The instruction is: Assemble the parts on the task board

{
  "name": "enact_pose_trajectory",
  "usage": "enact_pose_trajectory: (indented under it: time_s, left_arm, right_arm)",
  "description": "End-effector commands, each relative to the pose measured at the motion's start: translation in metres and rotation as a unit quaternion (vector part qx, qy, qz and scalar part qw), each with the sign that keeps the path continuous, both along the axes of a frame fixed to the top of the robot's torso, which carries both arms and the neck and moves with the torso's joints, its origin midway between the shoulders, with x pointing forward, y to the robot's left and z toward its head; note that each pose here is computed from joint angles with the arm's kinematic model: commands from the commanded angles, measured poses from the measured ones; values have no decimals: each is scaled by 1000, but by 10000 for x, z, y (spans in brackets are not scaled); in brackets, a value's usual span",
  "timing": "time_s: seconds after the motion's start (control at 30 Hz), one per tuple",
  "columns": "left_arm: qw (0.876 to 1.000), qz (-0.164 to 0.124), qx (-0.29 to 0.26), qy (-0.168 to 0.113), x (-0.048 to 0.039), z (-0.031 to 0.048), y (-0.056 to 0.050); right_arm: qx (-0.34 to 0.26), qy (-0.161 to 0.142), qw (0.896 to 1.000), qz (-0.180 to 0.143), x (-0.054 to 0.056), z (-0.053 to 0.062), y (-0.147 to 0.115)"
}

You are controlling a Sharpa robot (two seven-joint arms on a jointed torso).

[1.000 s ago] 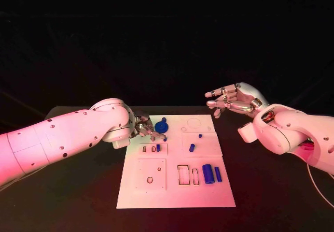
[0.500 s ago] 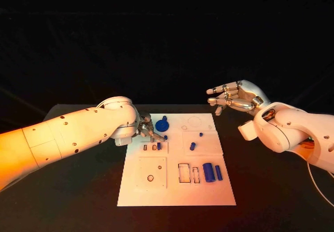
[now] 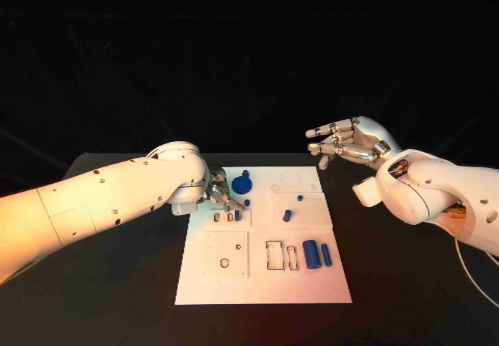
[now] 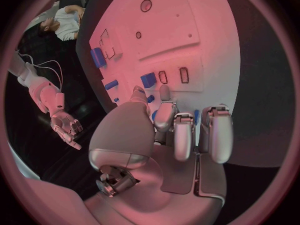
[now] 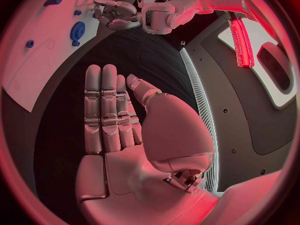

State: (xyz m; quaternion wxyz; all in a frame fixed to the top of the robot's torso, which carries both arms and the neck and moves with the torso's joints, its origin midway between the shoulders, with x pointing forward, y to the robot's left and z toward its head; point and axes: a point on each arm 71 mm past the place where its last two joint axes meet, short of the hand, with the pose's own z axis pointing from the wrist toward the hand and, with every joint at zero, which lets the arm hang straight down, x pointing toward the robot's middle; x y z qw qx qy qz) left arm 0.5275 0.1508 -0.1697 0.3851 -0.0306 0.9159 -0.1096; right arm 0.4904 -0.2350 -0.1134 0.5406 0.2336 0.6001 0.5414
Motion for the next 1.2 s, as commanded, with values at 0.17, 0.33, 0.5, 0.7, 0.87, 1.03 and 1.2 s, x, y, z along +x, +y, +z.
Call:
enact_pose_trajectory:
  time_s: [0.17, 0.33, 0.5, 0.7, 0.87, 1.03, 1.2]
  left_arm:
    - [1000, -8, -8, 18, -21, -14, -53]
    - [1000, -9, -10, 26, -27, -22, -70]
    - [999, -10, -9, 29, -27, -29, -86]
    - [999, -14, -7, 33, -27, -41, -112]
    - [999, -17, -3, 37, -28, -55, -127]
    - [999, -15, -2, 37, -20, -60, -122]
    - [999, -15, 0, 38, -15, -64, -119]
  right_arm:
    - [1, -4, 1000, 8, 4, 0, 35]
    - [1, -3, 1000, 9, 8, -3, 47]
    - [1, -1, 1000, 10, 10, -7, 56]
    - [0, 0, 1000, 12, 11, -10, 66]
    - [0, 1, 1000, 14, 11, -13, 73]
    - [0, 3, 1000, 15, 12, -15, 75]
    - [0, 4, 1000, 16, 10, -16, 78]
